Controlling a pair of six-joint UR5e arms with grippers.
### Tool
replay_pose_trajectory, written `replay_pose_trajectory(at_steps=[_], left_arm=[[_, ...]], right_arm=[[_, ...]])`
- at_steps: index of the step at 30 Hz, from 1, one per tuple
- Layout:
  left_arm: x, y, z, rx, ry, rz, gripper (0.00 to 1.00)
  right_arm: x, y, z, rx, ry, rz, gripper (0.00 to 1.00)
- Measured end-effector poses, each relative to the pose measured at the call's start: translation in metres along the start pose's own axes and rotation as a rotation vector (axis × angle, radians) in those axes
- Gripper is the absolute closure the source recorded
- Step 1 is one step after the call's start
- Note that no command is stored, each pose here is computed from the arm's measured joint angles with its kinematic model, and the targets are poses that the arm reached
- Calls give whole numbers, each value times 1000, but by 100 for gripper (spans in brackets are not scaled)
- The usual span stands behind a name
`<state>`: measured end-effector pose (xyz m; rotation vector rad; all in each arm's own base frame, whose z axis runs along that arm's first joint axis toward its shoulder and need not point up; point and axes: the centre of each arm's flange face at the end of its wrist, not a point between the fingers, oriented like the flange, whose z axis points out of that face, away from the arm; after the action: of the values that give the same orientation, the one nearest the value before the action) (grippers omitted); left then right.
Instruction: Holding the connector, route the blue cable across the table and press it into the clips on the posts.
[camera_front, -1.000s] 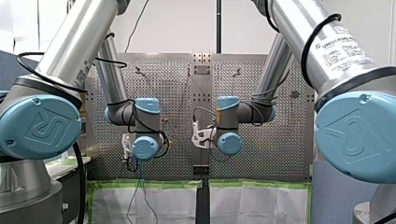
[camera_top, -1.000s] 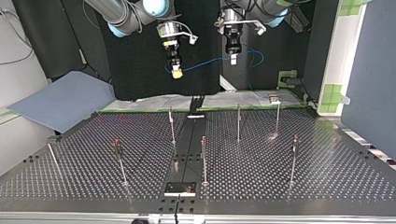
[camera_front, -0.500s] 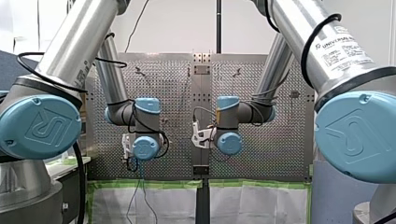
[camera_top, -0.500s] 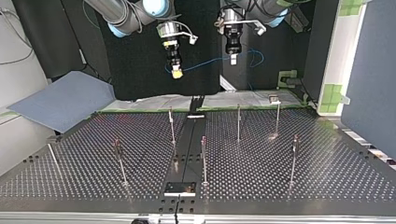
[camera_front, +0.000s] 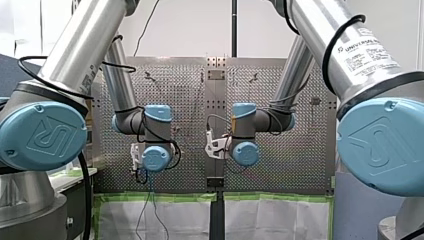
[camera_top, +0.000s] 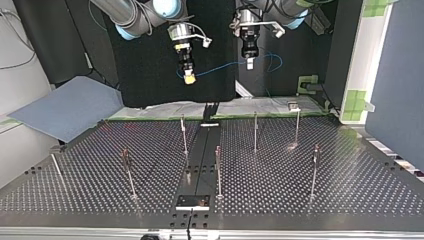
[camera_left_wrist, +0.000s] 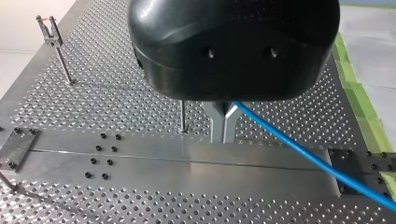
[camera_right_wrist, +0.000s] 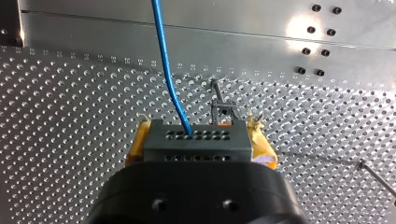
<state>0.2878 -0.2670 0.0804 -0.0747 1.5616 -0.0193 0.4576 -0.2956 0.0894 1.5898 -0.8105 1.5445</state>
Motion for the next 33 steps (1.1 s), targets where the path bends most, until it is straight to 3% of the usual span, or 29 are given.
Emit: replay_pose_trajectory(at_steps=[33], left_arm=[[5, -2, -2, 7, 14, 11, 100]], right_arm=[[0, 1, 0, -2, 0, 0, 100]])
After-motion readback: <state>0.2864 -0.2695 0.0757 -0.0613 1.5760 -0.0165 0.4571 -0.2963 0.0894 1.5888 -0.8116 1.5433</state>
